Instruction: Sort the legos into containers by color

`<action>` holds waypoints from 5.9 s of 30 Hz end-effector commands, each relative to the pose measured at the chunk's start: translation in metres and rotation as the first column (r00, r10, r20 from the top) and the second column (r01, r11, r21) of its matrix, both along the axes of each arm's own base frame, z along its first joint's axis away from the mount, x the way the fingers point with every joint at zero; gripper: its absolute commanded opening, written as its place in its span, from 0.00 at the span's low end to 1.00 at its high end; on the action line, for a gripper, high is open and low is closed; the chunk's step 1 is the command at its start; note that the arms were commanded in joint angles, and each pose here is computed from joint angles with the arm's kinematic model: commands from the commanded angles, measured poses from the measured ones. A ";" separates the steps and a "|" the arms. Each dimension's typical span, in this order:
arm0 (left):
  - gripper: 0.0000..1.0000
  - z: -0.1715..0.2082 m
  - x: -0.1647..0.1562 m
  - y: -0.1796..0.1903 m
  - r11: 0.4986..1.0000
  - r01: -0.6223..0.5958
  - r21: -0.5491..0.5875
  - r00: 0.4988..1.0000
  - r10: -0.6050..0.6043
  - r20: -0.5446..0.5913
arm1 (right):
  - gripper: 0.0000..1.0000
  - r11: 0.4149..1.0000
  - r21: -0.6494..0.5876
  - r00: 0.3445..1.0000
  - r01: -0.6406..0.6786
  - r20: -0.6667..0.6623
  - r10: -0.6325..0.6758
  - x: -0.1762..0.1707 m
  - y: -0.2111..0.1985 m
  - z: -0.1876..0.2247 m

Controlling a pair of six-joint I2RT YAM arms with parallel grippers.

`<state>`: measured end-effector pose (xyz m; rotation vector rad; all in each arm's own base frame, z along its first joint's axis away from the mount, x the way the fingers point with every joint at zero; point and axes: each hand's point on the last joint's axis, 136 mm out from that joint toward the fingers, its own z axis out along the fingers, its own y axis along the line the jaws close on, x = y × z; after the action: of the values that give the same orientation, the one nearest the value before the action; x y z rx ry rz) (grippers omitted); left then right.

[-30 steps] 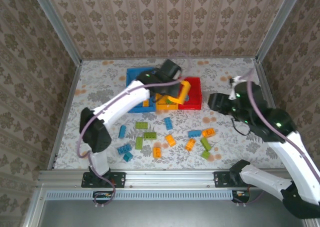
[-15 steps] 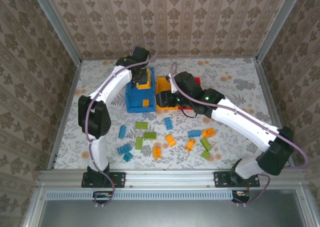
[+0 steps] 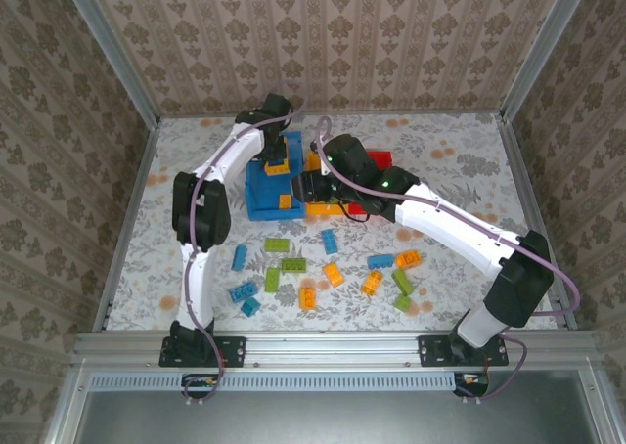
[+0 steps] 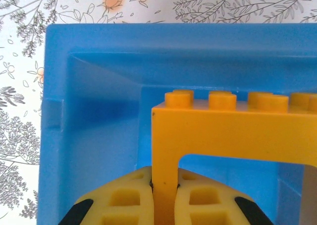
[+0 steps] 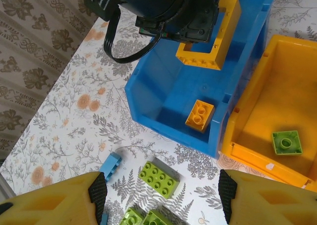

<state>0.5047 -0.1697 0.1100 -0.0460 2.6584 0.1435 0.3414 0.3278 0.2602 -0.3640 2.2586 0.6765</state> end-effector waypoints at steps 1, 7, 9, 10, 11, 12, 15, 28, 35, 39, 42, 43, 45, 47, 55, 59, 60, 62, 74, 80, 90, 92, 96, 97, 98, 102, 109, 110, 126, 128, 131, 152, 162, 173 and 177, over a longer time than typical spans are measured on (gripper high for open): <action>0.04 -0.016 0.006 -0.005 0.999 -0.012 -0.049 1.000 0.012 -0.014 | 0.64 1.000 0.024 1.000 -0.015 0.006 0.015 0.003 0.006 0.004; 0.06 -0.031 0.012 -0.017 0.996 0.003 -0.094 1.000 -0.005 -0.022 | 0.64 1.000 0.015 1.000 0.003 -0.012 -0.003 -0.001 -0.003 -0.004; 0.07 -0.036 0.013 -0.020 0.994 0.005 -0.109 1.000 -0.007 -0.023 | 0.64 1.000 0.013 1.000 0.012 -0.021 -0.012 -0.002 -0.006 -0.007; 0.07 -0.038 0.014 -0.022 0.993 0.008 -0.115 1.000 -0.011 -0.025 | 0.64 1.000 0.014 1.000 0.018 -0.023 -0.017 -0.002 -0.007 -0.007; 0.08 -0.040 0.015 -0.023 0.993 0.008 -0.116 1.000 -0.011 -0.027 | 0.64 1.000 0.013 0.999 0.023 -0.027 -0.023 -0.002 -0.009 -0.009; 0.08 -0.043 0.016 -0.023 0.993 0.007 -0.122 0.999 -0.011 -0.035 | 0.64 1.000 0.013 0.999 0.025 -0.029 -0.025 -0.002 -0.010 -0.009; 0.11 -0.050 0.016 -0.027 0.990 0.013 -0.139 0.999 -0.019 -0.048 | 0.64 0.999 0.010 0.999 0.031 -0.035 -0.031 -0.004 -0.012 -0.012; 0.35 -0.021 0.010 -0.029 0.985 0.036 -0.166 0.999 -0.039 -0.018 | 0.65 0.997 -0.035 0.997 0.062 -0.036 -0.064 -0.017 -0.043 -0.021; 0.49 0.036 -0.006 -0.031 0.970 0.032 -0.241 0.998 -0.017 0.064 | 0.65 0.987 -0.125 0.994 0.102 -0.033 -0.107 -0.042 -0.094 -0.039; 0.54 0.067 -0.028 -0.031 0.955 0.027 -0.297 0.995 0.002 0.100 | 0.66 0.981 -0.174 0.992 0.083 -0.081 -0.098 -0.054 -0.101 -0.060; 0.57 0.088 -0.056 -0.031 0.939 0.038 -0.342 0.992 0.007 0.129 | 0.66 0.972 -0.229 0.981 0.046 -0.174 -0.087 -0.064 -0.095 -0.093; 0.58 0.096 -0.068 -0.030 0.933 0.052 -0.356 0.990 0.000 0.144 | 0.66 0.969 -0.243 0.977 0.035 -0.194 -0.085 -0.065 -0.090 -0.102; 0.60 0.107 -0.097 -0.035 0.923 0.099 -0.373 0.985 -0.038 0.166 | 0.67 0.961 -0.275 0.969 0.009 -0.235 -0.076 -0.066 -0.077 -0.122; 0.62 0.117 -0.130 -0.039 0.903 0.157 -0.400 0.978 -0.088 0.187 | 0.67 0.952 -0.305 0.962 -0.012 -0.263 -0.072 -0.067 -0.065 -0.138; 0.65 0.130 -0.248 -0.052 0.803 0.360 -0.475 0.930 -0.265 0.256 | 0.65 0.918 -0.397 0.925 -0.014 -0.353 -0.139 -0.062 -0.049 -0.190; 0.65 0.126 -0.281 -0.047 0.770 0.379 -0.513 0.923 -0.275 0.269 | 0.65 0.894 -0.447 0.919 -0.004 -0.355 -0.173 -0.057 -0.052 -0.209; 0.65 0.124 -0.286 -0.047 0.765 0.378 -0.521 0.924 -0.277 0.265 | 0.65 0.890 -0.457 0.919 -0.001 -0.350 -0.179 -0.054 -0.052 -0.212; 0.65 0.123 -0.293 -0.047 0.759 0.381 -0.529 0.923 -0.283 0.260 | 0.64 0.882 -0.471 0.918 0.003 -0.348 -0.189 -0.050 -0.052 -0.218; 0.63 0.130 -0.307 -0.055 0.752 0.413 -0.514 0.909 -0.300 0.291 | 0.41 0.854 -0.520 0.919 0.012 -0.330 -0.214 -0.033 -0.049 -0.238; 0.62 0.140 -0.311 -0.064 0.742 0.436 -0.508 0.896 -0.304 0.325 | 0.30 0.866 -0.495 0.937 0.065 -0.267 -0.223 -0.031 -0.068 -0.193; 0.62 0.158 -0.298 -0.115 0.687 0.534 -0.492 0.843 -0.385 0.377 | 0.31 0.845 -0.455 0.884 0.282 -0.219 -0.413 0.016 -0.160 -0.146; 0.62 0.162 -0.296 -0.122 0.680 0.550 -0.484 0.832 -0.400 0.384 | 0.31 0.828 -0.471 0.866 0.303 -0.226 -0.446 0.033 -0.169 -0.150; 0.62 0.161 -0.295 -0.130 0.672 0.572 -0.470 0.819 -0.432 0.377 | 0.32 0.800 -0.490 0.831 0.345 -0.238 -0.504 0.065 -0.178 -0.160; 0.62 0.160 -0.295 -0.130 0.673 0.573 -0.467 0.818 -0.437 0.374 | 0.32 0.797 -0.492 0.823 0.351 -0.244 -0.513 0.071 -0.179 -0.162; 0.62 0.159 -0.295 -0.130 0.674 0.574 -0.465 0.818 -0.440 0.371 | 0.32 0.795 -0.494 0.817 0.352 -0.253 -0.518 0.076 -0.179 -0.166; 0.62 0.155 -0.295 -0.128 0.683 0.570 -0.458 0.821 -0.444 0.359 | 0.35 0.785 -0.510 0.793 0.351 -0.284 -0.539 0.085 -0.178 -0.179; 0.63 0.132 -0.300 -0.111 0.732 0.525 -0.435 0.851 -0.437 0.291 | 0.56 0.792 -0.479 0.780 0.378 -0.296 -0.551 0.081 -0.173 -0.175; 0.62 0.127 -0.300 -0.106 0.746 0.509 -0.430 0.861 -0.427 0.277 | 0.57 0.796 -0.467 0.785 0.384 -0.289 -0.548 0.080 -0.171 -0.169; 0.70 0.020 -0.303 0.016 0.929 -0.183 -0.323 0.979 0.142 -0.147 | 0.69 0.992 -0.128 0.998 0.014 -0.055 -0.021 -0.028 -0.073 -0.077; 0.70 0.012 -0.298 0.019 0.860 -0.350 -0.372 0.936 0.301 -0.183 | 0.71 0.989 -0.064 0.991 -0.133 -0.021 0.132 -0.055 -0.049 -0.071; 0.70 -0.001 -0.285 0.017 0.718 -0.527 -0.455 0.849 0.477 -0.229 | 0.73 0.964 -0.023 0.964 -0.266 0.019 0.266 -0.079 -0.032 -0.073; 0.67 -0.066 -0.250 -0.020 0.356 -0.861 -0.364 0.499 0.730 -0.467 | 0.78 0.952 -0.032 0.952 -0.304 0.036 0.305 -0.090 -0.036 -0.073; 0.55 -0.090 -0.238 -0.025 0.358 -0.863 -0.357 0.496 0.733 -0.465 | 0.78 0.960 -0.028 0.960 -0.279 0.030 0.280 -0.088 -0.038 -0.073; 0.25 -0.075 -0.243 -0.020 0.434 -0.826 -0.359 0.557 0.726 -0.404 | 0.78 0.970 -0.046 0.970 -0.239 0.042 0.241 -0.089 -0.050 -0.069; 0.22 -0.029 -0.246 -0.022 0.588 -0.707 -0.393 0.703 0.640 -0.309 | 0.78 0.988 -0.004 0.984 -0.155 0.086 0.155 -0.079 -0.068 -0.043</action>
<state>0.2564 -0.1936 0.0375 -1.4978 2.5703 -0.3052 0.2550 0.2775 0.1985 -0.6691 2.1871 0.7580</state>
